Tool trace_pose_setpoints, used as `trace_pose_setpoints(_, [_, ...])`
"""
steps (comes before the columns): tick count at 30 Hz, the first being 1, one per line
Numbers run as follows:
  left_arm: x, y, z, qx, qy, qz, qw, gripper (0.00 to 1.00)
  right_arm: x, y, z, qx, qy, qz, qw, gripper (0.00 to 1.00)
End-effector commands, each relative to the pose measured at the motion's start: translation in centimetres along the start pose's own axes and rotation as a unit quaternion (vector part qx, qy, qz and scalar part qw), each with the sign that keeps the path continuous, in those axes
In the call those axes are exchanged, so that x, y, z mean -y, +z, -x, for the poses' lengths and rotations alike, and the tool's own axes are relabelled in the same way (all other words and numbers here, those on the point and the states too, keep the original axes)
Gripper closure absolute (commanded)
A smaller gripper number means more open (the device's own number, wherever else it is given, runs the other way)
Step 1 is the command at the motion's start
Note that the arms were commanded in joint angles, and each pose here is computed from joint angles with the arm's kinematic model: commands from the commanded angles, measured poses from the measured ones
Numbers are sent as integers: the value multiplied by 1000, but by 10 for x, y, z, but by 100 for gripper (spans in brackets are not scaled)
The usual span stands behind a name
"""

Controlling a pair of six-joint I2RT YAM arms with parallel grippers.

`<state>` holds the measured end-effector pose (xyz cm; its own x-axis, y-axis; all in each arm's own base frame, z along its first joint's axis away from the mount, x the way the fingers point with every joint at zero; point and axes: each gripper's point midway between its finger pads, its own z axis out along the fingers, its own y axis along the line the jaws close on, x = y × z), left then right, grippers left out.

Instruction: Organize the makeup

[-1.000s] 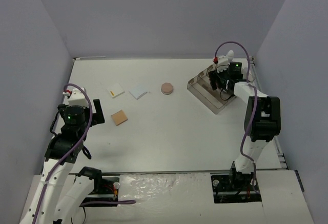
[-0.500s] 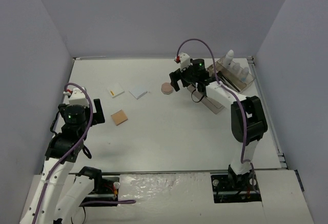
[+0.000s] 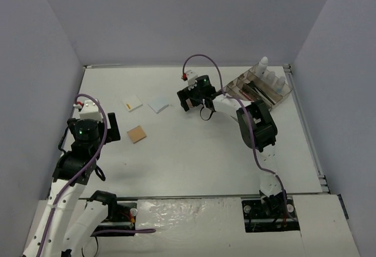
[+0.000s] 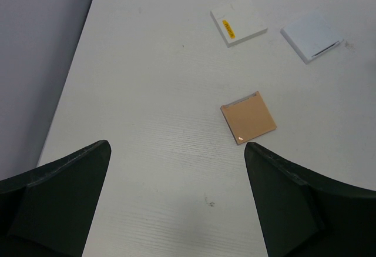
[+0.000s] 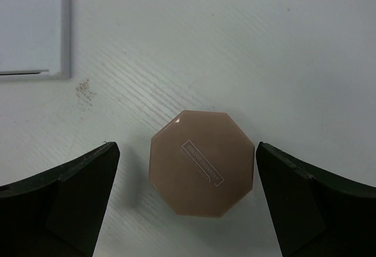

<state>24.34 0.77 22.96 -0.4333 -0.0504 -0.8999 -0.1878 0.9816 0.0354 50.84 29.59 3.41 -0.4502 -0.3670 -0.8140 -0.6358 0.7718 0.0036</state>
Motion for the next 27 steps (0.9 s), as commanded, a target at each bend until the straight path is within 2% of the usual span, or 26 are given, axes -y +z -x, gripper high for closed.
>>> trace_pose_setpoints(1, [0,1,20,31,-11,5,999,3,7,-3,45,52,-3,-28,998,2])
trace_pose_setpoints(4, [0,2,20,31,-12,3,999,3,5,-2,38,43,-10,-31,999,9])
trace_pose_setpoints(13, [0,1,20,32,-12,4,999,3,2,-13,35,38,-21,-39,998,41])
trace_pose_setpoints(17, [0,1,20,31,-13,3,999,3,4,-28,48,50,-28,-44,997,80])
trace_pose_setpoints(18, [0,1,20,32,-13,3,999,3,4,-35,55,57,-30,-46,997,87])
trace_pose_setpoints(23, [0,0,19,31,-12,3,999,3,9,-75,83,87,-33,-68,993,87])
trace_pose_setpoints(27, [0,1,19,31,-13,3,999,3,25,-116,88,97,-21,-101,990,86])
